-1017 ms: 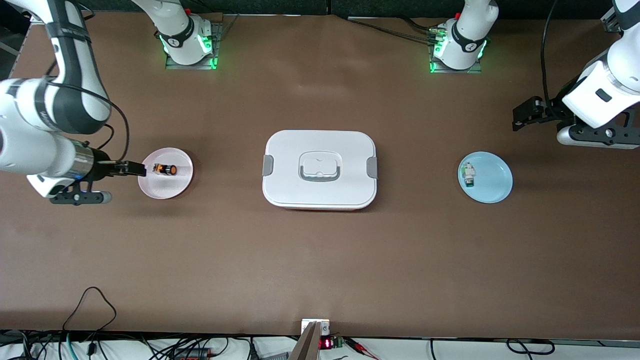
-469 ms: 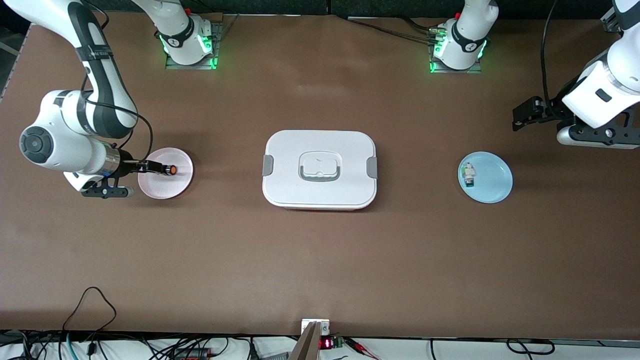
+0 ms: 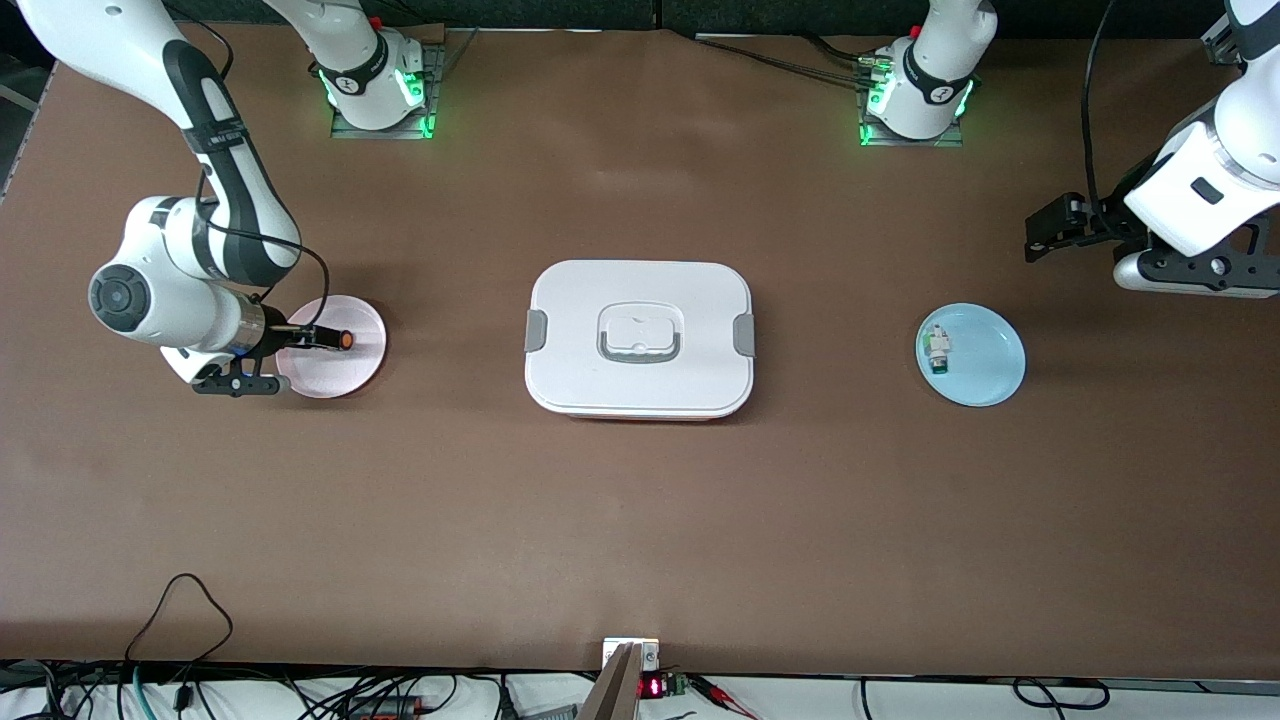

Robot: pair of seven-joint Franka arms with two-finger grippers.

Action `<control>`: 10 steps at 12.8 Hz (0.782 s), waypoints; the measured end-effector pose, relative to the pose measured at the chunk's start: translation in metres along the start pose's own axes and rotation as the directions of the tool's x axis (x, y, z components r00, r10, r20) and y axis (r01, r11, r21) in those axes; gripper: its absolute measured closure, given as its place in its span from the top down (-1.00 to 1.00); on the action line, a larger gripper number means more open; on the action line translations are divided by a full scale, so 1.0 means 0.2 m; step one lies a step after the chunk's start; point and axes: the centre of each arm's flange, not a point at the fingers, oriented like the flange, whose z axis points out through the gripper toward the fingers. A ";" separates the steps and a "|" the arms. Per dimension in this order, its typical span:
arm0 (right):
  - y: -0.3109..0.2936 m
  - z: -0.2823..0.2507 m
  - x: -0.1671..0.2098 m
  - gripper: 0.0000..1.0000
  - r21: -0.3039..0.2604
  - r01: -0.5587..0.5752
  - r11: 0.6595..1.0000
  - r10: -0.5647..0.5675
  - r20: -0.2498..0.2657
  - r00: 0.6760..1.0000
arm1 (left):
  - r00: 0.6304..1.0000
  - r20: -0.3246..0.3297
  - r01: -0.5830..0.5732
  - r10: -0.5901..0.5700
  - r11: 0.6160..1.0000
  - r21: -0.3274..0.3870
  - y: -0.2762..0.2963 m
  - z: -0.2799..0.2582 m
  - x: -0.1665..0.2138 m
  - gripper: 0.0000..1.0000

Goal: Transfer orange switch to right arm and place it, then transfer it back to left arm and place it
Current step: 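Lower the right gripper over the orange switch on the pink plate, then close the right gripper on the orange switch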

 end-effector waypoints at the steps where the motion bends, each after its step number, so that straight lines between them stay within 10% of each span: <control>1: 0.00 0.02 0.01 1.00 -0.001 0.000 1.000 0.000 -0.001 1.000 | 1.000 0.000 0.000 0.000 1.000 0.000 0.00 0.00 0.00 1.00; 10: 0.01 0.18 0.00 1.00 -0.002 -0.001 1.000 0.001 0.036 0.999 | 1.000 0.001 0.000 0.000 1.000 -0.001 0.00 0.00 0.00 1.00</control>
